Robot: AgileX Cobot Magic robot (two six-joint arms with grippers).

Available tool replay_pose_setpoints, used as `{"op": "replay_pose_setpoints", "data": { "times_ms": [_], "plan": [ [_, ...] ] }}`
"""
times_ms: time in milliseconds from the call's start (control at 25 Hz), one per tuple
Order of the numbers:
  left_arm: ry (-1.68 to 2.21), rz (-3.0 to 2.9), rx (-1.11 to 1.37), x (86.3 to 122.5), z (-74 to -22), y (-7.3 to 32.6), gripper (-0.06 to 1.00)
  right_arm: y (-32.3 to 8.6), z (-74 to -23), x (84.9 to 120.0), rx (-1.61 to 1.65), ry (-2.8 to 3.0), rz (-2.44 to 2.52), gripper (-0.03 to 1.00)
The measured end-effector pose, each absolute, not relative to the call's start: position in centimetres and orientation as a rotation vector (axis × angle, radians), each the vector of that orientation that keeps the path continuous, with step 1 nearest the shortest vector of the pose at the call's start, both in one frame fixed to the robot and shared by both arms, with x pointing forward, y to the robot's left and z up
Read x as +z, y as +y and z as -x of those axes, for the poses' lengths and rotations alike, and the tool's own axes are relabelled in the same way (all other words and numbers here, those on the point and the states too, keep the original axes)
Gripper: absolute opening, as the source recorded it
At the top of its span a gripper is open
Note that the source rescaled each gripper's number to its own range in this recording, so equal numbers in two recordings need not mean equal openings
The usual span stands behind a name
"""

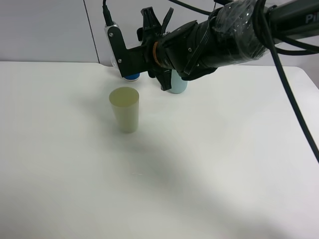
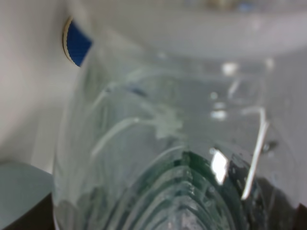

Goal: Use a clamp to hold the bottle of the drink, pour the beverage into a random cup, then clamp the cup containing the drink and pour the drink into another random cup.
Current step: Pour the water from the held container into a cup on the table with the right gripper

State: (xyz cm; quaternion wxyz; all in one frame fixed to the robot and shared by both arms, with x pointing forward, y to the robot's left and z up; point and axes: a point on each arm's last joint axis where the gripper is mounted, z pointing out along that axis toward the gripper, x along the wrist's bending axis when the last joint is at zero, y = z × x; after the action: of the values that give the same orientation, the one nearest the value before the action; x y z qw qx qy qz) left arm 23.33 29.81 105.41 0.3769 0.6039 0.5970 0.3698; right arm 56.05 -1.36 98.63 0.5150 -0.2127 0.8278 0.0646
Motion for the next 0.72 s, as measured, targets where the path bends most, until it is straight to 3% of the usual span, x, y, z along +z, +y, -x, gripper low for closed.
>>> {"op": "replay_pose_setpoints", "data": {
  "times_ms": [720],
  "plan": [
    [1.527, -1.544, 0.946, 105.41, -23.33, 29.81, 1.00, -1.75, -56.28, 98.79, 0.027, 1.939, 0.601, 0.02]
  ]
}}
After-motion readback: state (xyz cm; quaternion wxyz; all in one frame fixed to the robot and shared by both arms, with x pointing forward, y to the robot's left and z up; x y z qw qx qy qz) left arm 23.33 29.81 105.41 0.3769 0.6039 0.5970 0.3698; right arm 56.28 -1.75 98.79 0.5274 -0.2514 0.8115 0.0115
